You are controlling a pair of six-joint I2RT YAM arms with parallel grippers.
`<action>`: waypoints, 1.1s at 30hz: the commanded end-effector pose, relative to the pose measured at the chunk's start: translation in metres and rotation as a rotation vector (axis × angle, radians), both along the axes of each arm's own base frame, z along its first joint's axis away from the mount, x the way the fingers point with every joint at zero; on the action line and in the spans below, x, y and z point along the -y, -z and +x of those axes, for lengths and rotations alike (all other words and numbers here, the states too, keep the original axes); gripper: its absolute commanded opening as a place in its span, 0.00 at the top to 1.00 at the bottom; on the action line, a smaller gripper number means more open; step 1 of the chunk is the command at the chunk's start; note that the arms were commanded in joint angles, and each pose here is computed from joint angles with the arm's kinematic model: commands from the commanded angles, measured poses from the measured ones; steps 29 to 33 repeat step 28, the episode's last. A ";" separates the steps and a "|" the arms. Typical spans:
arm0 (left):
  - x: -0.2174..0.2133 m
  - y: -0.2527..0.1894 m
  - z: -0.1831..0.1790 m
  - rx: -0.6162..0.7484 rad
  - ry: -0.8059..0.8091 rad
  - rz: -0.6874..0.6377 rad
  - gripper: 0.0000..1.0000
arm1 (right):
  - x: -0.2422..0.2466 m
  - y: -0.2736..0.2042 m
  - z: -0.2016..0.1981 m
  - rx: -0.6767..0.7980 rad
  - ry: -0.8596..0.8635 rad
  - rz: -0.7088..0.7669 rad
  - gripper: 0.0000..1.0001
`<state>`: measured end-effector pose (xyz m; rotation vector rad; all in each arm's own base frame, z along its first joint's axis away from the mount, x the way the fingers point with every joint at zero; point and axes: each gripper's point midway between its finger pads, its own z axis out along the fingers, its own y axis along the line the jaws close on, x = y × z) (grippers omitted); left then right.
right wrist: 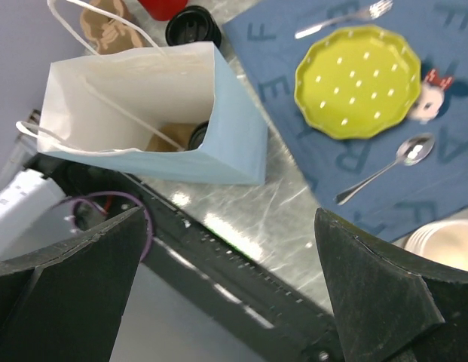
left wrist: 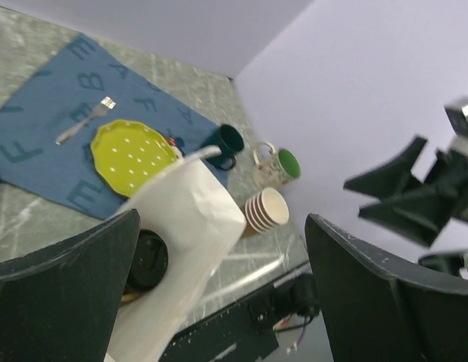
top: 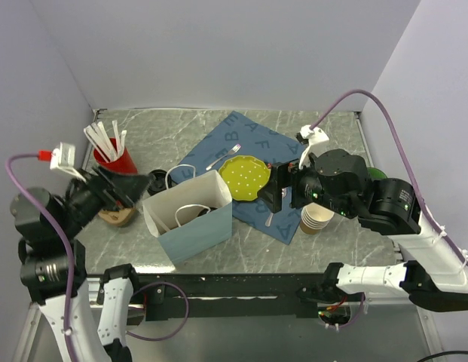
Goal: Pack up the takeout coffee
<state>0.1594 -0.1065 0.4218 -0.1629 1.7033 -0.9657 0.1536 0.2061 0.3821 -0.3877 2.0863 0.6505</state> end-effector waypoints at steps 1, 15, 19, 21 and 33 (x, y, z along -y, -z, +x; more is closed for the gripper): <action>0.017 0.004 -0.022 0.073 0.109 0.007 0.03 | 0.003 -0.003 -0.006 -0.081 0.066 0.090 0.00; 0.018 0.006 -0.048 0.119 0.080 0.090 0.03 | -0.003 0.001 -0.015 -0.137 0.054 0.141 0.00; 0.019 0.011 -0.048 0.106 0.094 0.081 0.03 | -0.003 -0.001 -0.014 -0.131 0.051 0.150 0.00; 0.019 0.010 -0.049 0.109 0.096 0.081 0.03 | -0.003 0.001 -0.014 -0.132 0.052 0.150 0.00; 0.019 0.006 -0.048 0.121 0.104 0.094 0.03 | -0.003 -0.003 -0.010 -0.126 0.073 0.153 0.00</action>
